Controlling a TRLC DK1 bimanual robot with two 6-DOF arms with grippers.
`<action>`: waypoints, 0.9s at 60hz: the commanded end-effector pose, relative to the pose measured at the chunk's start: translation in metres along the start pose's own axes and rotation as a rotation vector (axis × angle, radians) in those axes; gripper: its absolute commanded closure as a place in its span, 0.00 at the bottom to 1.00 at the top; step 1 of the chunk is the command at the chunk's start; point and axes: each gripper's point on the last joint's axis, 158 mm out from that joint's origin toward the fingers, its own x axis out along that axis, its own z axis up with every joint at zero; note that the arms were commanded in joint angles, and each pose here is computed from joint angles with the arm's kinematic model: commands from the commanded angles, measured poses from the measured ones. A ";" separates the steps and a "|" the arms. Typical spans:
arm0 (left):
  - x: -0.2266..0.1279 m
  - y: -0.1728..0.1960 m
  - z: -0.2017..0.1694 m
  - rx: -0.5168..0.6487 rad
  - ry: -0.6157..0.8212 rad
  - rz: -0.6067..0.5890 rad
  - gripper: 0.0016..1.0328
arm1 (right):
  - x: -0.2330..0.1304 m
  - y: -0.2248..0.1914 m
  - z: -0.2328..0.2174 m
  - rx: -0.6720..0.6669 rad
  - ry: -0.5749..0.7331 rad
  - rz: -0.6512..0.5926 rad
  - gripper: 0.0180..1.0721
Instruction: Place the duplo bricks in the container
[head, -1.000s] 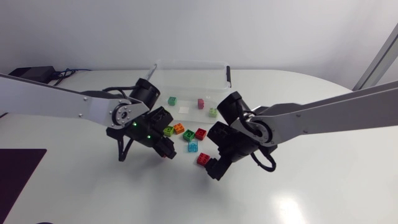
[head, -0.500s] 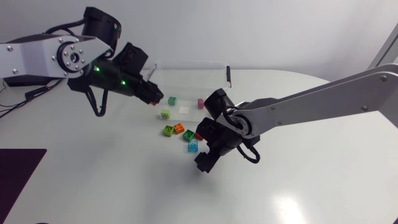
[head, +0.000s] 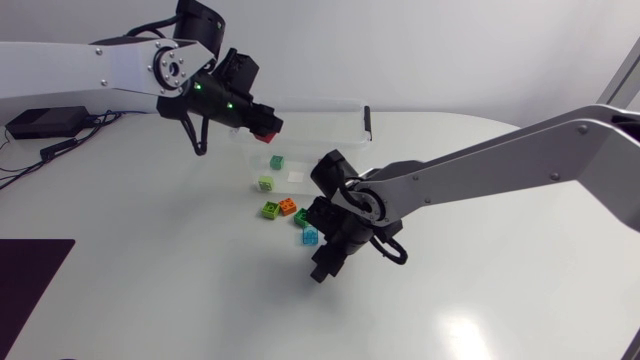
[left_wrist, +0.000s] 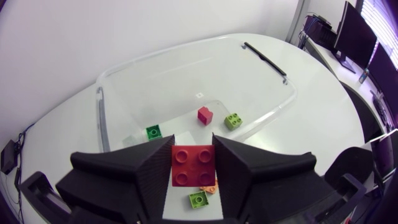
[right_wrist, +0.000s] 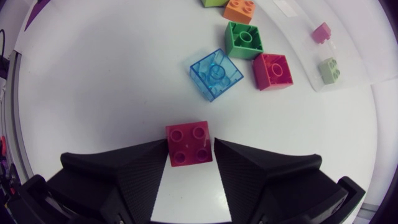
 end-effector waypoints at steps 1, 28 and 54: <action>0.005 0.006 0.021 -0.024 -0.036 0.019 0.78 | 0.003 0.002 -0.009 -0.005 0.031 -0.002 0.68; 0.037 0.023 0.044 -0.070 -0.065 0.082 0.74 | -0.075 -0.004 -0.015 0.016 -0.057 -0.051 0.69; -0.022 0.027 0.030 -0.053 -0.110 0.148 0.09 | -0.183 -0.077 0.069 0.156 -0.317 -0.175 0.69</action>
